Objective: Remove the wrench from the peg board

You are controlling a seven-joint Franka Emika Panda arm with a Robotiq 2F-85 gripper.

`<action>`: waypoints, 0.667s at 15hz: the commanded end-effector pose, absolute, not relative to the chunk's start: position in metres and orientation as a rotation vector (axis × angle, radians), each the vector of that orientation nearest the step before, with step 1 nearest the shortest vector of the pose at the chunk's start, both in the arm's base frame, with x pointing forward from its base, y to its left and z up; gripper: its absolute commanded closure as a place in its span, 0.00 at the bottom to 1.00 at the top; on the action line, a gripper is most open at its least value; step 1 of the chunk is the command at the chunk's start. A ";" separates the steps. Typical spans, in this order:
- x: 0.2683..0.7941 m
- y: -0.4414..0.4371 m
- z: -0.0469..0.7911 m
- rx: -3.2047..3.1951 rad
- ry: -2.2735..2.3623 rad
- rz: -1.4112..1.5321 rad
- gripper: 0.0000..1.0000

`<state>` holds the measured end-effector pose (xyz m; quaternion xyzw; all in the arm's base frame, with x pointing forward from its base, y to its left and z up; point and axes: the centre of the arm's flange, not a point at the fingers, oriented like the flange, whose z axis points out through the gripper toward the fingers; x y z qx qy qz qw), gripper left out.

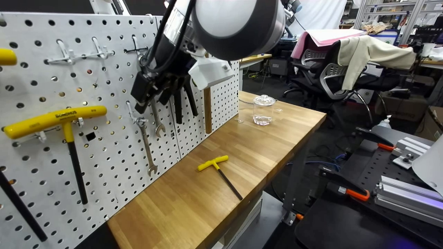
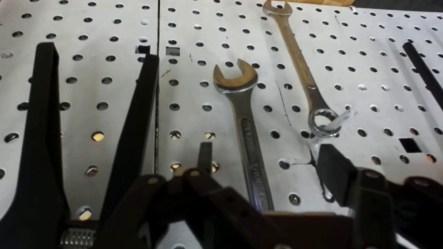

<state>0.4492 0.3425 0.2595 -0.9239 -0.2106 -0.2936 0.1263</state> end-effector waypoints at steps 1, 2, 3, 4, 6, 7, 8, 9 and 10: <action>0.457 0.343 0.260 -2.681 -0.582 -0.883 0.54; 0.458 0.342 0.260 -2.682 -0.578 -0.883 0.59; 0.459 0.342 0.260 -2.682 -0.575 -0.883 0.68; 0.461 0.340 0.259 -2.682 -0.569 -0.881 0.73; 0.463 0.338 0.258 -2.684 -0.563 -0.876 0.88; 0.464 0.338 0.257 -2.685 -0.562 -0.872 0.95; 0.466 0.338 0.257 -2.684 -0.564 -0.869 0.98; 0.466 0.339 0.257 -2.683 -0.570 -0.867 0.97; 0.466 0.341 0.258 -2.682 -0.577 -0.865 0.96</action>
